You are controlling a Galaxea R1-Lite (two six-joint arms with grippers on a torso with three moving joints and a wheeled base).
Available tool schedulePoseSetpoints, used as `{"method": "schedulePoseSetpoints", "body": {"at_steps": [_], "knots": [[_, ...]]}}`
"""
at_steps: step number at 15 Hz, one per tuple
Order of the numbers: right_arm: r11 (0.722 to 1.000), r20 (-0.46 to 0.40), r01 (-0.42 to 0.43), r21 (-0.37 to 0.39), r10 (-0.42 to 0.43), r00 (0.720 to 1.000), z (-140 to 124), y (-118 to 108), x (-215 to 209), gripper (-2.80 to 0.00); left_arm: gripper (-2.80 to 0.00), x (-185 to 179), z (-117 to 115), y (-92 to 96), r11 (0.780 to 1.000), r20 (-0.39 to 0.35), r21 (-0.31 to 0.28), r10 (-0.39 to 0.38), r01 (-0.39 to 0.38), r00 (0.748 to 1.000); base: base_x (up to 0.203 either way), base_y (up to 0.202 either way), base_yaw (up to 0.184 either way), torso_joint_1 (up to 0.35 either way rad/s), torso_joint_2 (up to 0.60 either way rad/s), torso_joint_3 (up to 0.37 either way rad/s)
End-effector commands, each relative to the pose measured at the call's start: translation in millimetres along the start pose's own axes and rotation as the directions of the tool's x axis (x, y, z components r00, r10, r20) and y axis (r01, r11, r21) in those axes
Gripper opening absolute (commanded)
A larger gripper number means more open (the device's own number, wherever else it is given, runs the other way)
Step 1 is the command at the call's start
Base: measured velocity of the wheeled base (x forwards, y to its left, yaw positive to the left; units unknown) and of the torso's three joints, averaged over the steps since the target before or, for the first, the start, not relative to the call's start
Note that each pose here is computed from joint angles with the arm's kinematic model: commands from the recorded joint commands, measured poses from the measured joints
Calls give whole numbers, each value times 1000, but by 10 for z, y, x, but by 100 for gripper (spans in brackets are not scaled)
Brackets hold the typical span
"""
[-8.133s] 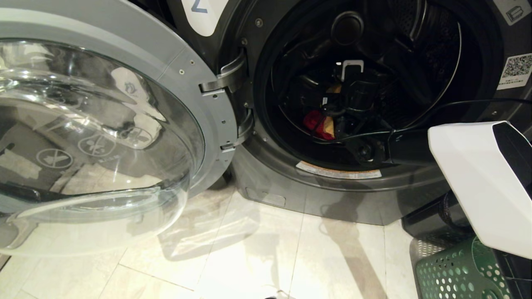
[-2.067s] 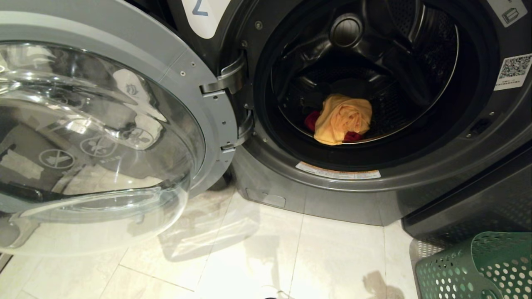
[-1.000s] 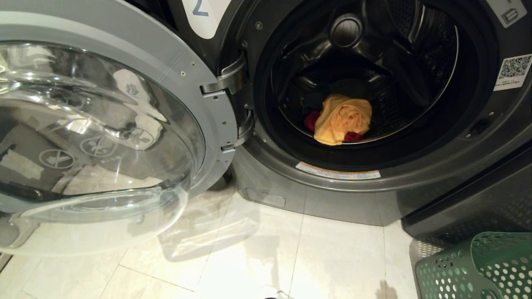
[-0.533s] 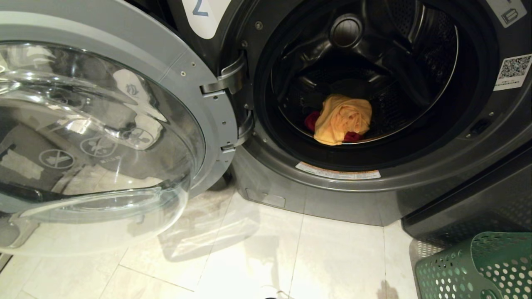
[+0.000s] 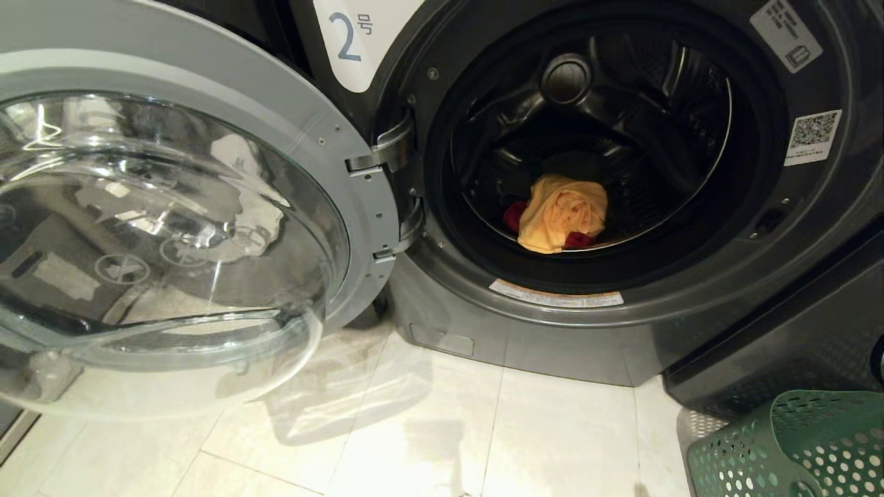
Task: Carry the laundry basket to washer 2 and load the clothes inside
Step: Close the washing machine door with the left hand
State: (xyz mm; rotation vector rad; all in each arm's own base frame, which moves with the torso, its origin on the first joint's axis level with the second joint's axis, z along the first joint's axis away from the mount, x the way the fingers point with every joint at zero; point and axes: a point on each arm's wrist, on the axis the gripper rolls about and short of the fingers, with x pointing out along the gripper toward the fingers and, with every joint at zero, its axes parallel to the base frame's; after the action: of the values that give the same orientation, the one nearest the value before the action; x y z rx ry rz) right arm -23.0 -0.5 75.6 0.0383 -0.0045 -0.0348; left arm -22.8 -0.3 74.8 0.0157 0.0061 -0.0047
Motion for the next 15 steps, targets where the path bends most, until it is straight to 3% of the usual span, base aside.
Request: {"method": "schedulePoseSetpoints", "body": {"at_steps": [1, 15], "knots": [[1000, -4, -1, -2, 1, 1000, 1, 0, 3, -280, -280, 1, 0, 0, 1000, -2, 0, 0, 0, 1000, 0, 0, 0, -2, 2, 204], [1000, -4, -3, -9, 3, 1000, 1, 1, 3, -280, -280, 1, 0, 0, 1000, -2, -3, 2, -2, 1000, 0, 0, 0, 2, 3, 202]]}}
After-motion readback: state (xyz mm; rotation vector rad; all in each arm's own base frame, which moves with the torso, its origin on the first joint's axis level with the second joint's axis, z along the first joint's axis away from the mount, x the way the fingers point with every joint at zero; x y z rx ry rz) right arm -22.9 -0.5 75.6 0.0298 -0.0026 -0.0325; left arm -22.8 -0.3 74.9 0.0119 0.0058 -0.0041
